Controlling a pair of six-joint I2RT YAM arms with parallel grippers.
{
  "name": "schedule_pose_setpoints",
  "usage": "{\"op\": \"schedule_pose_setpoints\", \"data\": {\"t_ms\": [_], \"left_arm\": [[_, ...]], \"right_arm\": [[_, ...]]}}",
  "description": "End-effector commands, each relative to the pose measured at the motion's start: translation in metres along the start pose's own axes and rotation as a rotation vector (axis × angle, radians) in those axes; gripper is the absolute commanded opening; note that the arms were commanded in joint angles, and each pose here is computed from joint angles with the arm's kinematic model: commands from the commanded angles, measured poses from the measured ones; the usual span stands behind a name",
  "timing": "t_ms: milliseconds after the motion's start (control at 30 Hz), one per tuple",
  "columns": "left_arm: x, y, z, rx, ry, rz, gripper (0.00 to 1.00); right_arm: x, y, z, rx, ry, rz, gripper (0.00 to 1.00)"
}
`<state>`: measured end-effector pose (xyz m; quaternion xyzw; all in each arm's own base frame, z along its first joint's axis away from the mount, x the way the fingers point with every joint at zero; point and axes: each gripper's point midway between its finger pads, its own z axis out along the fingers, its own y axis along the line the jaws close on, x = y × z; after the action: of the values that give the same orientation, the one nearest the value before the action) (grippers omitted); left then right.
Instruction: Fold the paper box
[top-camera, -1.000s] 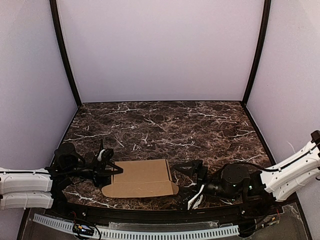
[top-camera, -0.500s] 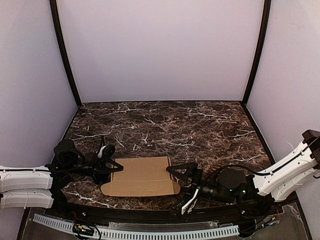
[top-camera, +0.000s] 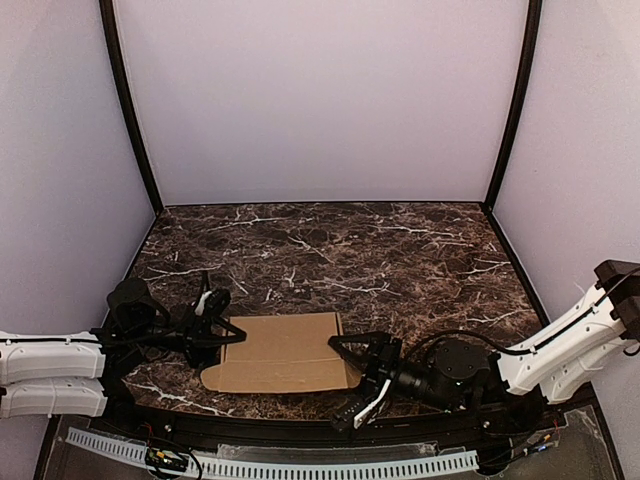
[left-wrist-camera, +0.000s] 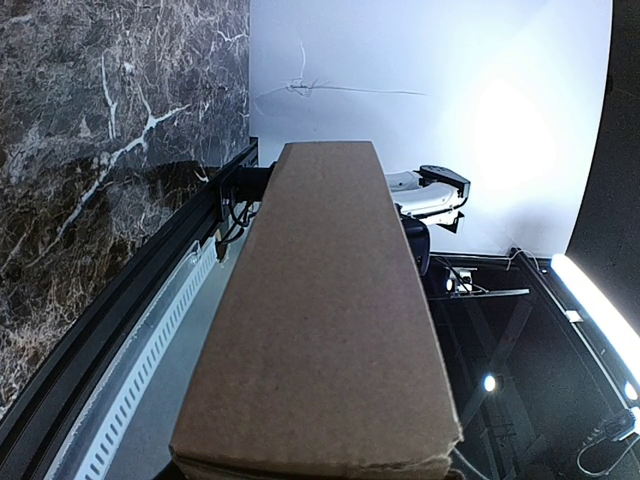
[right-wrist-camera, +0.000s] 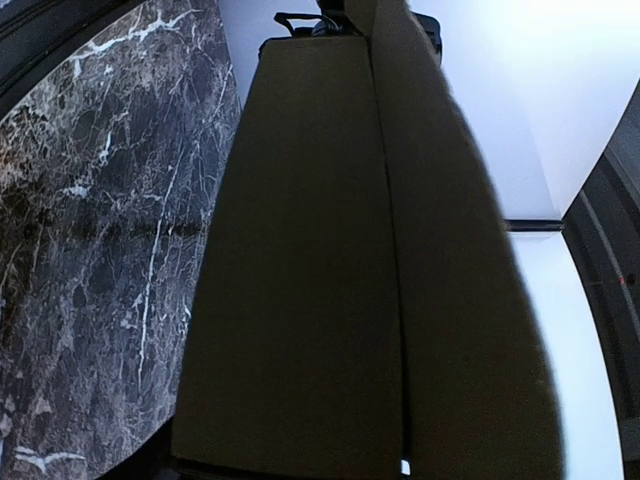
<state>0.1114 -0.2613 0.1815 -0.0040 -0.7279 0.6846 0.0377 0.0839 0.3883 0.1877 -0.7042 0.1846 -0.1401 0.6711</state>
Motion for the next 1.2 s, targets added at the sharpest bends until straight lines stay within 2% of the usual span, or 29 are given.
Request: {"op": "schedule_pose_setpoints", "data": {"t_ms": [0, 167, 300, 333, 367, 400, 433, 467, 633, 667, 700, 733, 900, 1067, 1167], "left_arm": [[0.001, -0.013, 0.000, 0.026, 0.015, 0.048, 0.01], [0.000, -0.012, 0.000, 0.020, 0.013, 0.042, 0.02], [-0.003, -0.010, 0.001, 0.012, 0.002, 0.033, 0.23], [-0.004, -0.010, 0.001, 0.011, -0.003, 0.036, 0.32], [-0.004, -0.011, 0.000, 0.013, -0.006, 0.042, 0.37], [-0.005, -0.010, 0.000, 0.007, -0.012, 0.048, 0.44], [-0.005, -0.012, 0.000, 0.007, -0.015, 0.061, 0.47], [-0.006, -0.007, 0.000, -0.013, -0.020, 0.060, 0.59], [-0.010, -0.012, -0.001, -0.049, -0.046, 0.146, 0.75], [-0.012, -0.004, -0.002, -0.085, -0.055, 0.124, 0.82], [-0.013, -0.009, -0.002, -0.096, -0.063, 0.176, 0.88], [-0.016, 0.002, -0.004, -0.148, -0.082, 0.147, 0.96], [-0.033, 0.000, -0.019, -0.305, -0.202, 0.268, 0.99], [-0.047, -0.030, -0.040, -0.399, -0.334, 0.443, 0.99], [-0.055, -0.034, -0.054, -0.483, -0.401, 0.522, 0.99]], "right_arm": [[-0.001, -0.021, 0.001, 0.071, 0.017, 0.020, 0.61], [-0.004, -0.023, 0.001, 0.085, 0.018, 0.012, 0.47], [-0.005, -0.021, 0.002, 0.081, 0.021, 0.006, 0.34], [-0.004, -0.021, 0.002, 0.081, 0.028, 0.004, 0.31], [-0.002, -0.021, 0.002, 0.084, 0.034, 0.002, 0.30], [-0.001, -0.021, 0.001, 0.088, 0.039, 0.002, 0.29], [0.001, -0.022, 0.000, 0.091, 0.048, 0.003, 0.29], [0.002, -0.022, -0.001, 0.092, 0.054, 0.006, 0.29], [0.011, -0.021, -0.005, 0.064, 0.089, 0.050, 0.30], [0.013, -0.019, -0.006, 0.041, 0.097, 0.066, 0.30], [0.015, -0.018, -0.006, 0.022, 0.104, 0.092, 0.30], [0.016, -0.016, -0.008, 0.002, 0.108, 0.122, 0.30], [0.026, 0.008, -0.016, -0.179, 0.138, 0.257, 0.30], [0.041, 0.016, -0.023, -0.301, 0.185, 0.496, 0.31], [0.042, 0.016, -0.025, -0.373, 0.160, 0.657, 0.33]]}}
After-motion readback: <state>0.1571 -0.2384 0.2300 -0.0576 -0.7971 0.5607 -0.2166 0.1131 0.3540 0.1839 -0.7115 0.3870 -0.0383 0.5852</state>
